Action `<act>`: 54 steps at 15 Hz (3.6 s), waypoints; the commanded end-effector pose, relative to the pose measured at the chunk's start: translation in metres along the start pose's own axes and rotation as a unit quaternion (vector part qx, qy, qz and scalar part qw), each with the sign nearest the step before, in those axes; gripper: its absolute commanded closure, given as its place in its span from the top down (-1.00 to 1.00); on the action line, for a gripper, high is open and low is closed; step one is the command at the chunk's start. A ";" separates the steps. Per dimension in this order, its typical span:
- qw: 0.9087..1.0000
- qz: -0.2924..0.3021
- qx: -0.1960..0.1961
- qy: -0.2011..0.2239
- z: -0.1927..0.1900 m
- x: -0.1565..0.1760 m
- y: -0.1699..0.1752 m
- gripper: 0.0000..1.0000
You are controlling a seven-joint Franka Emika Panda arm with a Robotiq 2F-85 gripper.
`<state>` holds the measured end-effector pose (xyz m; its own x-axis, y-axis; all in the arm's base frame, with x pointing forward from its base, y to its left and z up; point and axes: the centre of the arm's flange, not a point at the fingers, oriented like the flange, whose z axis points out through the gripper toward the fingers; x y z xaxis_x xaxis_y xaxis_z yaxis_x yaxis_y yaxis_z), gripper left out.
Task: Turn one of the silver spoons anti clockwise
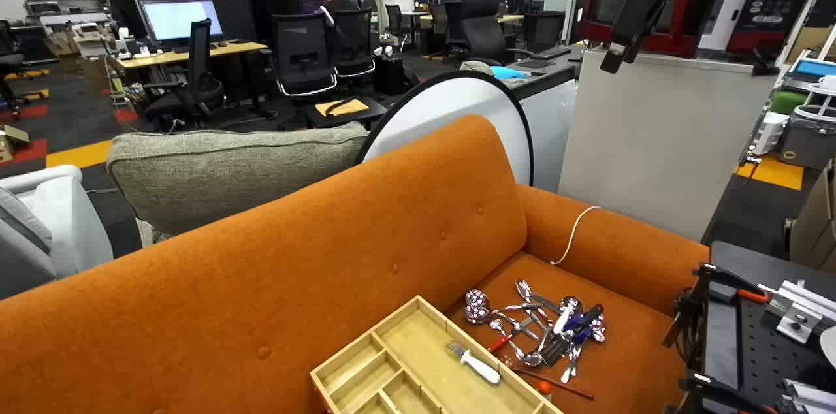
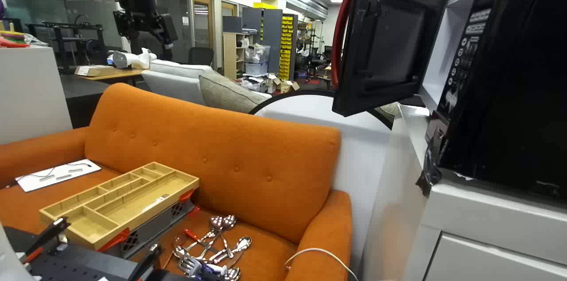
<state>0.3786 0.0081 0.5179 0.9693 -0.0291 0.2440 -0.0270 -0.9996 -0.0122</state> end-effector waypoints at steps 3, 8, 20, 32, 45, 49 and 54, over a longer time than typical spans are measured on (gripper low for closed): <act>1.000 0.000 0.000 0.000 0.000 0.000 0.000 1.00; 1.000 0.000 0.000 0.000 0.000 0.000 0.000 1.00; 0.996 0.056 0.038 -0.062 0.096 0.000 0.000 1.00; 0.994 0.069 0.024 -0.082 0.134 0.002 0.000 1.00; 0.984 0.114 0.047 -0.125 0.214 0.014 0.001 1.00; 0.975 0.130 0.052 -0.172 0.282 0.011 -0.004 1.00; 0.967 0.146 0.045 -0.202 0.316 0.005 -0.004 1.00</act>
<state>0.4612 0.0140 0.2114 0.9401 -0.2883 -0.1820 -0.3112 -0.9436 -0.1131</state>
